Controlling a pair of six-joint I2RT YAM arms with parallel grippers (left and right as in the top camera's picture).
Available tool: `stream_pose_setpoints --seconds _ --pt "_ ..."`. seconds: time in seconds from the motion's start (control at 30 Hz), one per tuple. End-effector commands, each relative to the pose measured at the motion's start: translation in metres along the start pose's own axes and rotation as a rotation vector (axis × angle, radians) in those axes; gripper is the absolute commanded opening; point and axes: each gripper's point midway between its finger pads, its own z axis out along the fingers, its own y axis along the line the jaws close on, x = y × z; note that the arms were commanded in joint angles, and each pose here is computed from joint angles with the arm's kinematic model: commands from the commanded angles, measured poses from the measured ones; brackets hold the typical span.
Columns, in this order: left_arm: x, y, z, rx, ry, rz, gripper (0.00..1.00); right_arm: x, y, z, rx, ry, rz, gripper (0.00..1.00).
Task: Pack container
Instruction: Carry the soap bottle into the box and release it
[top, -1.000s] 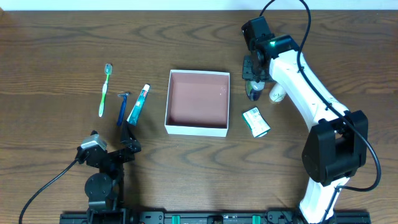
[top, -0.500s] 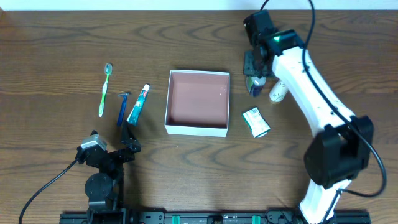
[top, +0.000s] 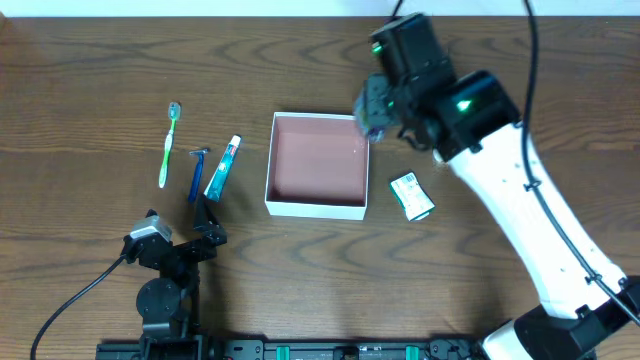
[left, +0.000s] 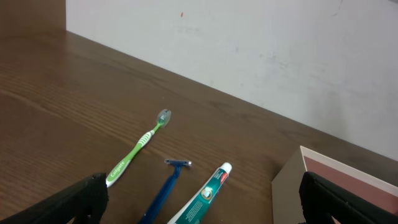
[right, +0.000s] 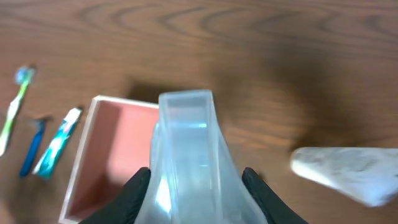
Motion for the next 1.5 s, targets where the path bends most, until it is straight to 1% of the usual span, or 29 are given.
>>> stream_pose_setpoints --seconds 0.0,0.2,0.33,0.5,0.7,0.73,0.8,0.87,0.9,0.93,0.97,1.0,1.07,1.17,1.33,1.47 --pt "0.016 0.01 0.001 -0.041 0.047 0.025 0.98 0.003 0.019 0.0 0.013 -0.02 0.037 0.16" --pt "0.016 0.01 0.001 -0.041 0.047 0.025 0.98 0.026 0.036 0.042 0.109 0.023 0.047 0.17" --pt "0.016 0.01 0.001 -0.041 0.047 0.025 0.98 0.041 0.032 0.077 0.189 0.07 0.035 0.19" --pt "0.016 0.01 0.001 -0.041 0.047 0.025 0.98 0.054 0.022 0.115 0.244 0.125 0.048 0.19" --pt "0.016 0.01 0.001 -0.041 0.047 0.025 0.98 0.055 0.016 0.132 0.264 0.131 0.056 0.2" --pt "0.016 0.01 0.001 -0.041 0.047 0.025 0.98 0.053 0.014 0.132 0.274 0.122 0.055 0.27" --pt "0.016 0.01 0.001 -0.041 0.047 0.025 0.98 0.051 0.012 0.132 0.287 0.111 0.054 0.52" --pt "0.016 0.01 0.001 -0.041 0.047 0.025 0.98 0.05 0.011 0.132 0.293 0.101 0.054 0.56" --pt "0.016 0.01 0.001 -0.041 0.047 0.025 0.98 0.05 0.012 0.132 0.291 0.101 0.054 0.59" --pt "0.016 0.01 0.001 -0.041 0.047 0.025 0.98 0.05 0.012 0.132 0.289 0.102 0.055 0.66" --pt "0.016 0.01 0.001 -0.041 0.047 0.025 0.98 0.05 0.013 0.132 0.284 0.106 0.055 0.76" --pt "0.016 0.01 0.001 -0.041 0.047 0.025 0.98 0.052 0.015 0.132 0.273 0.114 0.055 0.84" --pt "0.016 0.01 0.001 -0.041 0.047 0.025 0.98 0.057 0.021 0.131 0.247 0.139 0.05 0.94" --pt "0.016 0.01 0.001 -0.041 0.047 0.025 0.98 0.059 0.027 0.123 0.22 0.153 0.047 0.99" --pt "0.016 0.01 0.001 -0.041 0.047 0.025 0.98 0.042 0.03 0.083 0.157 0.11 0.047 0.99" --pt "0.016 0.01 0.001 -0.041 0.047 0.025 0.98 0.021 0.016 0.042 0.127 0.048 0.008 0.99"
